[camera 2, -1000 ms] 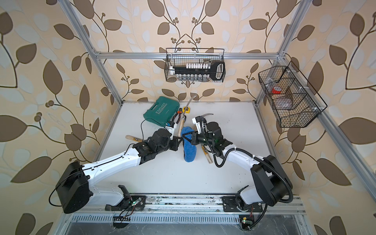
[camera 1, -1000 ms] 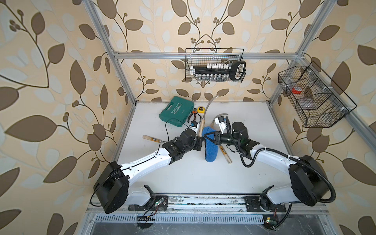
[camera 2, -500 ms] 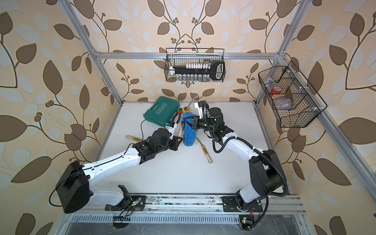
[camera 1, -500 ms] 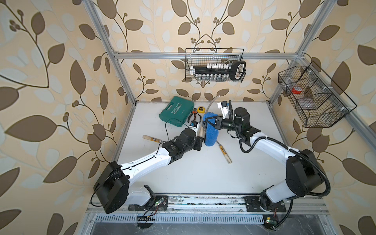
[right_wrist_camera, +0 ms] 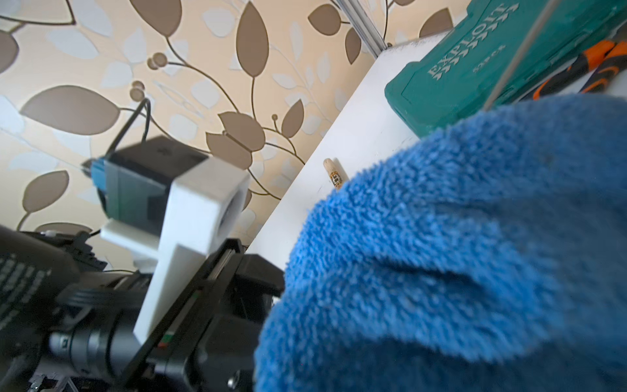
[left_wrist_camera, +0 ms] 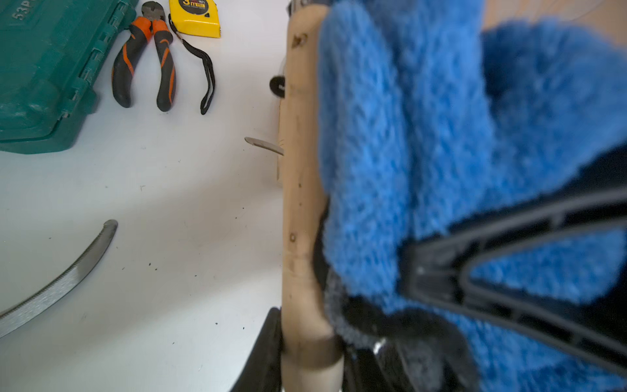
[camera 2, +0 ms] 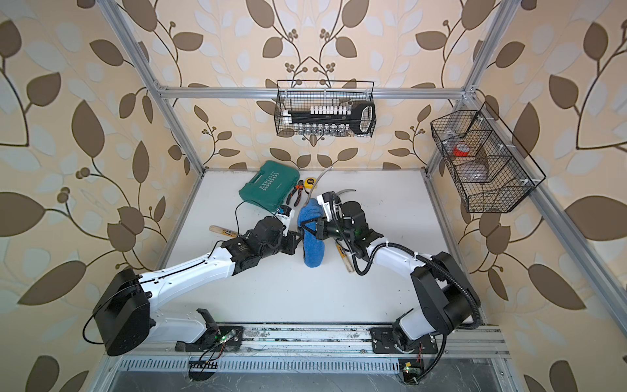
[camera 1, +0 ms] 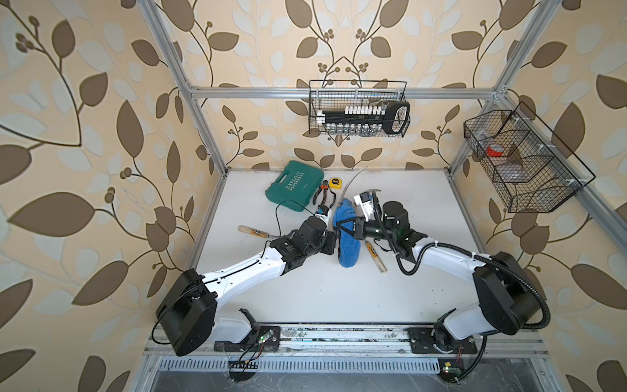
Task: Wipe small sickles with rags
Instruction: Wipe the small sickle.
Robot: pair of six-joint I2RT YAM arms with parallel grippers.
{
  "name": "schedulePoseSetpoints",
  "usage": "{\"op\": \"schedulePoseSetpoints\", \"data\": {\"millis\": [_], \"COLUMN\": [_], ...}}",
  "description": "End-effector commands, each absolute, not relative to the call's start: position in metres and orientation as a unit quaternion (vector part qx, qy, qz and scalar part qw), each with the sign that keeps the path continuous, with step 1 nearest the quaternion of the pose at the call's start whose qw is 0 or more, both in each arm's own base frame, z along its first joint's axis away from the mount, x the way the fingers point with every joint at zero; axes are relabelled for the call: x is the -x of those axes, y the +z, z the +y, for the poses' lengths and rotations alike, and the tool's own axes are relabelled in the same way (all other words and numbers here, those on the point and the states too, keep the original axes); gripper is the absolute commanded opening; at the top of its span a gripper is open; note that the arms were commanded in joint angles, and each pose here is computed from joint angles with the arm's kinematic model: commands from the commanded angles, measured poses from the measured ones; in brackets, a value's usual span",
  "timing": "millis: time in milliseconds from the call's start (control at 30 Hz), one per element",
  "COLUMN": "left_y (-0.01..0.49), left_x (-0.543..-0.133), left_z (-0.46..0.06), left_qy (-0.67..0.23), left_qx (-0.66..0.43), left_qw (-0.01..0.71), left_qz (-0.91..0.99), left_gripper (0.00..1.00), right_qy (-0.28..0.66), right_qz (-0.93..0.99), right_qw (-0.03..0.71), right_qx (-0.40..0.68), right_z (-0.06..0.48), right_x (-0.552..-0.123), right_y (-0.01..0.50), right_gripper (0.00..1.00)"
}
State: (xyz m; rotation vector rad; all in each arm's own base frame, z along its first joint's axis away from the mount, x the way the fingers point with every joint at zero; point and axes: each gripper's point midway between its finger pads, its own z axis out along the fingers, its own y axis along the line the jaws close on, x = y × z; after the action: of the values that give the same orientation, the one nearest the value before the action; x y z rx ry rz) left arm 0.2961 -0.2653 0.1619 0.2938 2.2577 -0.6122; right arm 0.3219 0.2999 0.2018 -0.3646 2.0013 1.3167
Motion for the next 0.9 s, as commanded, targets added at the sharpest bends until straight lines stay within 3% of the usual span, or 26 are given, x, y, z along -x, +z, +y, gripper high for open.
{"op": "schedulePoseSetpoints", "data": {"millis": [0,400,867], "left_y": [0.204,0.208,0.21], "left_x": [-0.302,-0.302,-0.303], "left_z": [-0.272,-0.268,-0.265], "left_qy": [-0.278,-0.276,-0.268], "left_qx": [-0.115,-0.111,-0.11], "left_qw": [0.436,0.448,0.454], "left_qz": [0.848,0.843,0.843], "left_gripper": [0.0,0.0,0.0], "right_qy": [0.508,0.502,0.605], "right_qz": [0.756,0.746,0.708], "right_qw": [0.39,0.436,0.346], "right_qx": [0.137,0.03,0.113], "right_z": [0.289,0.195,0.267], "right_x": [-0.322,-0.37,-0.431], "right_y": [0.226,0.251,0.256], "right_gripper": [0.0,0.0,0.0]}}
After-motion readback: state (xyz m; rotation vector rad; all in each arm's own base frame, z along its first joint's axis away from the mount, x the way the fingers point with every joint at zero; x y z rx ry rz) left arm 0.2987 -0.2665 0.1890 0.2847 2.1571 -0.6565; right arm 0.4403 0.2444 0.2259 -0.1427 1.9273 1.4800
